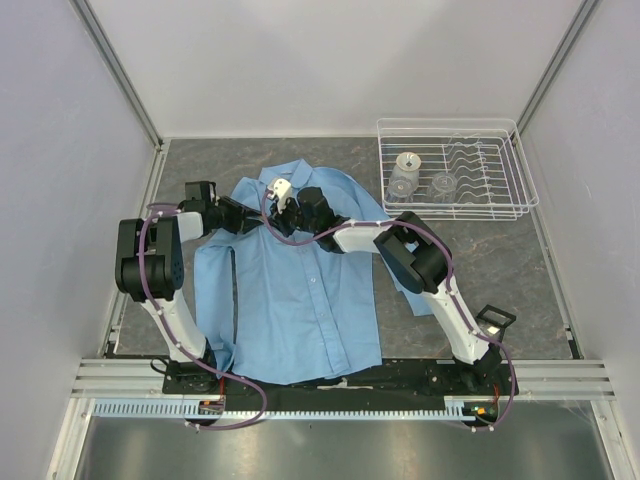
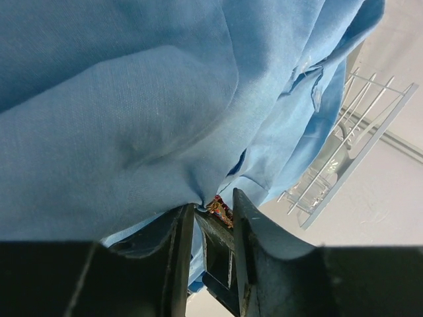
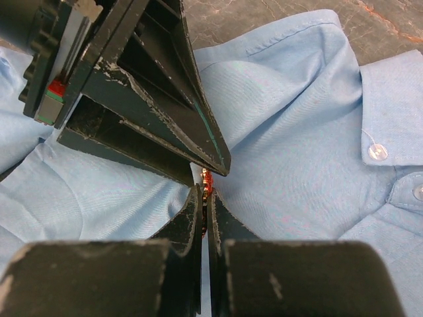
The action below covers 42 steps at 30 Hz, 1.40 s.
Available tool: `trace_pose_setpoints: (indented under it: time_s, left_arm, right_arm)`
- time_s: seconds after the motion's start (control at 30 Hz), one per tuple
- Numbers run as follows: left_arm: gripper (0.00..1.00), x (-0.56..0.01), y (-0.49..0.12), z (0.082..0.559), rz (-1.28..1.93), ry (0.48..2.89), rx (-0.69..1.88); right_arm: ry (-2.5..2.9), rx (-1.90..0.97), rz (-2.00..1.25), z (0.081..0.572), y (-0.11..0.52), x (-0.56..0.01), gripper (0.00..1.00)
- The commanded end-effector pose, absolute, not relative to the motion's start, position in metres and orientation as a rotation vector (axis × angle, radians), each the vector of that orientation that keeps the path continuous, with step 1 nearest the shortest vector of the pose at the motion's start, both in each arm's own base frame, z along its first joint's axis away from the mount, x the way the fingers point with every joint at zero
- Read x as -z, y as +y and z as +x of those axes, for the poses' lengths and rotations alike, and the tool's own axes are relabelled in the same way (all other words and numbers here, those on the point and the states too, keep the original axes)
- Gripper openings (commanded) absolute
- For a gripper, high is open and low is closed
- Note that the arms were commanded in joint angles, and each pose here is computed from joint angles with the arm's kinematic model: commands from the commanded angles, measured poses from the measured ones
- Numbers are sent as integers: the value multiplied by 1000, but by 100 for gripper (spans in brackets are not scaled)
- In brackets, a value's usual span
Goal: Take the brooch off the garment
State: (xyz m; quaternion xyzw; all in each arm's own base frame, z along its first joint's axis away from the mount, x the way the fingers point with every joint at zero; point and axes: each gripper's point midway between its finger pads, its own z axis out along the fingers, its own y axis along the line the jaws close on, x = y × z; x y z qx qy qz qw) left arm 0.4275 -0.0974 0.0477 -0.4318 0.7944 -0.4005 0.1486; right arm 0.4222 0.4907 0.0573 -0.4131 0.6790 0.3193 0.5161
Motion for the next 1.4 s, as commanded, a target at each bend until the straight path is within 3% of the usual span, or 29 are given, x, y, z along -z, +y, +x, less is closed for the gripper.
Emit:
trace_pose_setpoints:
  time_s: [0.0, 0.4, 0.7, 0.87, 0.97, 1.2, 1.37]
  left_arm:
    - [39, -43, -86, 426, -1195, 2296, 1058]
    - [37, -39, -81, 433, -1152, 2321, 1001]
    - [11, -48, -79, 447, -1089, 2288, 981]
    - [2, -52, -80, 446, -1056, 2285, 979]
    - [3, -52, -80, 439, -1075, 2293, 971]
    - [36, -37, -72, 413, -1195, 2365, 861]
    - [38, -41, -73, 411, -1188, 2361, 885]
  right_arm:
    - [1473, -803, -912, 428, 498, -128, 0]
    - [1433, -919, -943, 417, 504, -133, 0]
    - [1414, -1024, -990, 403, 513, -132, 0]
    - [1413, -1009, -978, 405, 512, -134, 0]
    - [1441, -922, -931, 417, 503, -133, 0]
    - [1451, -664, -851, 444, 476, -136, 0]
    - [1424, -636, -842, 443, 472, -143, 0]
